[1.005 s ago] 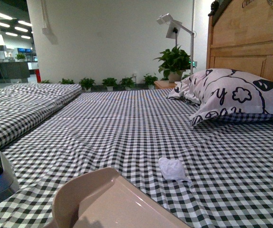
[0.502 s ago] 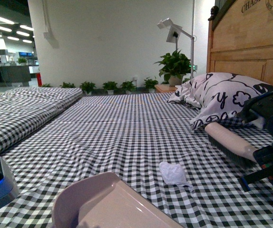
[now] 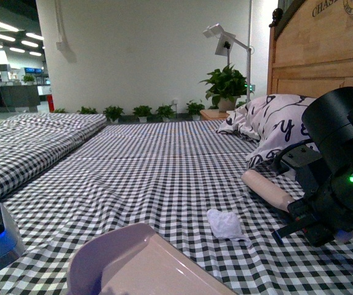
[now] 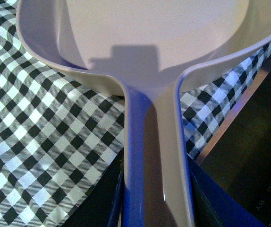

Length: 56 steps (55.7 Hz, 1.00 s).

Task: Clean up trash

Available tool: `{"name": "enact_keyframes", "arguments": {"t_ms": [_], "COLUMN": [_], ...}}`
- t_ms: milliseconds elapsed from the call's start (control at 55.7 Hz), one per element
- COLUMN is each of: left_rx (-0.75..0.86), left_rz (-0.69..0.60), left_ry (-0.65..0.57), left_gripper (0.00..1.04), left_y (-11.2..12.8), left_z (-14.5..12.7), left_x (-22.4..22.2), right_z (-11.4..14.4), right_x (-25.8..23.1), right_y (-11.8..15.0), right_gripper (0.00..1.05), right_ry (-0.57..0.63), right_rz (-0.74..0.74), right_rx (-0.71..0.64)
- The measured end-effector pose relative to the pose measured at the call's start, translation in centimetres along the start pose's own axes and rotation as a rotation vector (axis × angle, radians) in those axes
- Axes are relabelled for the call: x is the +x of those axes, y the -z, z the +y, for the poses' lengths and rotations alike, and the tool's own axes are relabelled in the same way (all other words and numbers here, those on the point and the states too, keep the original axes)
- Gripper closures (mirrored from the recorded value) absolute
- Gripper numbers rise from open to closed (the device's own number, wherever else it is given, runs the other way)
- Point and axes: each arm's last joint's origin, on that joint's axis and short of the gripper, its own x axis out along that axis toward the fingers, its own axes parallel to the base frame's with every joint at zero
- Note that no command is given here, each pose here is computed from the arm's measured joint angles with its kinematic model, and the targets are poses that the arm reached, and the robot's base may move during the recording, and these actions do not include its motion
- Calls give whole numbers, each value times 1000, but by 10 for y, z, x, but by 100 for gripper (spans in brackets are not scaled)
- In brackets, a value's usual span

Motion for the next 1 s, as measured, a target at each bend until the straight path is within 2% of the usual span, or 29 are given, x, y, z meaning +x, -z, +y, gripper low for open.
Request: {"name": "enact_keyframes", "arguments": {"t_ms": [90, 215, 359, 431, 520, 538, 628, 754, 1005], "left_rx": [0, 0, 0, 0, 0, 0, 0, 0, 0], "left_rz": [0, 0, 0, 0, 0, 0, 0, 0, 0], "left_ry": [0, -1, 0, 0, 0, -1, -1, -1, -1], "left_gripper": [77, 77, 77, 77, 77, 77, 77, 77, 77], "left_y": [0, 0, 0, 0, 0, 0, 0, 0, 0], "left_z": [0, 0, 0, 0, 0, 0, 0, 0, 0], "left_x": [0, 0, 0, 0, 0, 0, 0, 0, 0], "right_z": [3, 11, 23, 29, 30, 29, 23, 7, -24], "right_x": [3, -1, -18, -34, -51, -58, -72, -81, -73], "right_y": [2, 7, 19, 27, 33, 34, 34, 30, 27], "right_gripper": [83, 83, 83, 83, 83, 84, 84, 84, 84], "right_ry": [-27, -148, -385, -550, -684, -749, -850, -851, -665], "right_rz": [20, 57, 78, 90, 100, 97, 68, 22, -44], "right_rx": [3, 27, 13, 9, 12, 20, 47, 87, 144]}}
